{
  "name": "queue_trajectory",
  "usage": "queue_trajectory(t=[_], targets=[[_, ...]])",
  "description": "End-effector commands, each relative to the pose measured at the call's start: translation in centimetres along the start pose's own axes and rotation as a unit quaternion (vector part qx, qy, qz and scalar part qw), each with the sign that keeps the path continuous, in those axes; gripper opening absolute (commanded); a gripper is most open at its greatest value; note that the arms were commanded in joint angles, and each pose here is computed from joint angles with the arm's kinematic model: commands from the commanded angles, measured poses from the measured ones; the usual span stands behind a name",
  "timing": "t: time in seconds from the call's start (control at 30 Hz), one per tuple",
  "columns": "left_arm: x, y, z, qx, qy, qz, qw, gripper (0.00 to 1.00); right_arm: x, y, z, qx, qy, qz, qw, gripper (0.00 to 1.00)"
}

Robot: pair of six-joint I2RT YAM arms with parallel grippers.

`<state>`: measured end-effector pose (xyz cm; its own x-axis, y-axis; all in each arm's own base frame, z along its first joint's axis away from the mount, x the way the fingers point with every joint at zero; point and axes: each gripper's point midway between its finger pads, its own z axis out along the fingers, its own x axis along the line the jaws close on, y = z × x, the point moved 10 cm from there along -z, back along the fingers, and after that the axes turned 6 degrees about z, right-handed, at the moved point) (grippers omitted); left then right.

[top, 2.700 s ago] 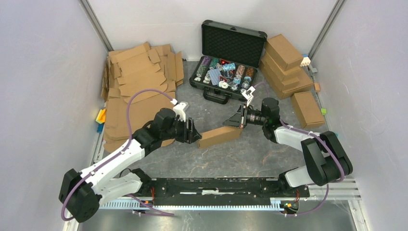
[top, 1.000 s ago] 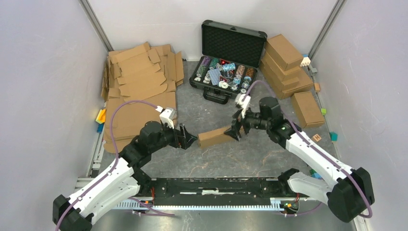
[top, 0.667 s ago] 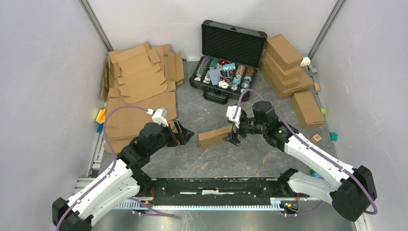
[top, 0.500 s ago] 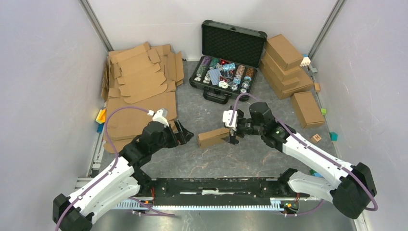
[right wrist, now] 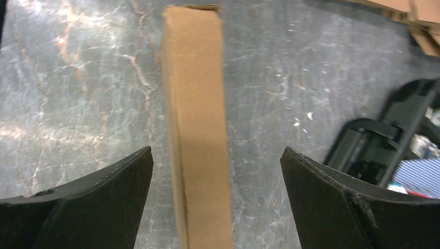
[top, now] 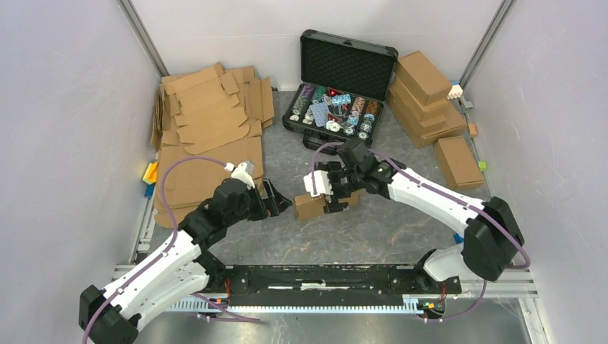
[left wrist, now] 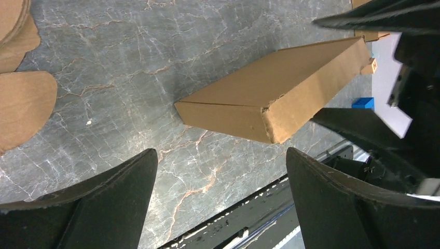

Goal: Fold the paper box

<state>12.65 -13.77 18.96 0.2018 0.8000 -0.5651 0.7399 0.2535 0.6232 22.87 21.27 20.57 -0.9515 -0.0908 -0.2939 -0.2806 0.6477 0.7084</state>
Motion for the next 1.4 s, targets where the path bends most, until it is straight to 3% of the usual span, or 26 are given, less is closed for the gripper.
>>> queue_trajectory(t=[0.0, 0.1, 0.4, 0.5, 0.6, 0.93, 1.1, 1.23, 1.3, 1.37], targets=[[-1.1, 1.6, -0.9, -0.024, -0.017, 0.025, 0.999, 1.00, 1.4, 0.4, 0.9, 0.027, 0.081, -0.044, 0.995, 0.98], [-0.8, 1.5, -1.0, -0.026, -0.005, 0.024, 0.999, 1.00, 2.0, 0.2, 1.5, 0.042, 0.088, -0.052, 0.994, 0.97], [-0.4, 1.2, -1.6, -0.037, -0.002, 0.015, 0.999, 1.00, 3.4, 0.1, 1.4, 0.050, 0.071, -0.050, 0.995, 0.75], [-0.4, 1.1, -1.7, -0.037, 0.001, 0.012, 0.999, 1.00, 3.6, 0.4, 1.0, 0.053, 0.036, -0.059, 0.996, 0.64], [-0.2, 0.9, -1.7, -0.036, 0.002, 0.006, 0.999, 1.00, 3.7, 0.8, 0.7, 0.060, -0.001, -0.058, 0.997, 0.44], [-0.8, 0.4, -1.1, -0.005, -0.027, -0.025, 0.999, 1.00, 5.6, 2.4, -0.2, -0.001, -0.091, -0.082, 0.992, 0.39], [-2.6, 1.0, -1.7, -0.011, -0.089, -0.137, 0.986, 1.00, 6.0, 2.7, -1.0, -0.007, -0.153, -0.104, 0.983, 0.33], [-3.1, 1.1, -1.1, -0.026, -0.146, -0.301, 0.942, 1.00, 6.1, 2.9, -1.8, -0.018, -0.211, -0.115, 0.970, 0.34], [-3.4, 1.4, -1.0, -0.034, -0.176, -0.341, 0.923, 1.00, 6.2, 2.9, -2.1, -0.032, -0.228, -0.121, 0.965, 0.34], [-3.7, 2.0, -1.1, -0.036, -0.166, -0.357, 0.919, 1.00, 6.2, 2.9, -2.4, -0.039, -0.244, -0.126, 0.961, 0.34]])
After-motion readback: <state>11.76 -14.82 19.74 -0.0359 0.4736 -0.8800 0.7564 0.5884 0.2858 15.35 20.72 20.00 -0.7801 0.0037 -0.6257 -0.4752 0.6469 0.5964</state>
